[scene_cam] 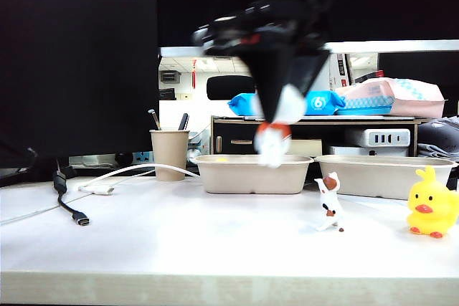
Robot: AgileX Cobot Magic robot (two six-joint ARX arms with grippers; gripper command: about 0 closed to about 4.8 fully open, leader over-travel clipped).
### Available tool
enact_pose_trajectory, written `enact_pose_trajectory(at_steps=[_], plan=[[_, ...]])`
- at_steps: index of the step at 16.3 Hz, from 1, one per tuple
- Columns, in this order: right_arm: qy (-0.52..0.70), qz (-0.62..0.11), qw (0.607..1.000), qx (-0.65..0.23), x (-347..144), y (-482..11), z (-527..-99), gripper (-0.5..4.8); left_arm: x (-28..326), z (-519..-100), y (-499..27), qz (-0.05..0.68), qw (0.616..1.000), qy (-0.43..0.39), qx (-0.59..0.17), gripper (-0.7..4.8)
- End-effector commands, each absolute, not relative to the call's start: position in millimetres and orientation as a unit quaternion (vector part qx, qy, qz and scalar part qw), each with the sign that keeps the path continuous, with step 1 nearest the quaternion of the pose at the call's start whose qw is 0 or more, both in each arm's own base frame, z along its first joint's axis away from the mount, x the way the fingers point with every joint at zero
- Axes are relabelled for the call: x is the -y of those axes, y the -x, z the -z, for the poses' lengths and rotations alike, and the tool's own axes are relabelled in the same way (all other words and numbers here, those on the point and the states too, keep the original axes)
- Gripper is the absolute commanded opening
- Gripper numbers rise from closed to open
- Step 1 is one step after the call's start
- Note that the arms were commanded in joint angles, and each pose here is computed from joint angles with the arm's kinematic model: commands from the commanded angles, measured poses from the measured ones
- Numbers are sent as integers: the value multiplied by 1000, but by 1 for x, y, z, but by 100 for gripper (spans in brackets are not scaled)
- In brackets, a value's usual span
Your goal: Put the dolls with similar colors into the same paper box, while dolls with different colors go into separate paper boxes.
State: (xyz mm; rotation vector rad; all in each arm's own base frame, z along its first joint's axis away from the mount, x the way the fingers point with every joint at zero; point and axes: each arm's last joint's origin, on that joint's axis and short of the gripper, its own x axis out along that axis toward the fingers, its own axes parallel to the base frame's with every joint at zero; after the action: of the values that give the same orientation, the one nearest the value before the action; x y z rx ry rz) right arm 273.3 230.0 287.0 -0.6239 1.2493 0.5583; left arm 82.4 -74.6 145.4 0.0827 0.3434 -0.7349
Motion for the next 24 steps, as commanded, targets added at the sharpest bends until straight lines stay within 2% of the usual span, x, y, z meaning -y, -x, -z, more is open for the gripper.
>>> enact_pose_trajectory(at_steps=[1,6,12,15,21,23,24], plan=[[258,-228,752,-562,-208,-287,-298,139,77,-148,-81,373,913,-40,-159,-5],[226,-185,786,-544,-165,-322,-304,139,79,-150,-78,385,910,-38,-148,-5],[196,-142,837,-491,-123,-356,-309,139,72,-163,-72,387,919,-8,-75,-5],[183,-131,850,-477,-114,-364,-310,139,67,-167,-73,369,928,1,-56,-5],[191,-130,821,-523,-115,-382,-273,139,54,-173,-78,309,951,16,-17,-5],[192,-131,814,-533,-117,-388,-260,161,53,-173,-78,300,953,16,-18,-5],[193,-131,810,-539,-118,-390,-255,189,53,-173,-78,301,953,16,-18,-5]])
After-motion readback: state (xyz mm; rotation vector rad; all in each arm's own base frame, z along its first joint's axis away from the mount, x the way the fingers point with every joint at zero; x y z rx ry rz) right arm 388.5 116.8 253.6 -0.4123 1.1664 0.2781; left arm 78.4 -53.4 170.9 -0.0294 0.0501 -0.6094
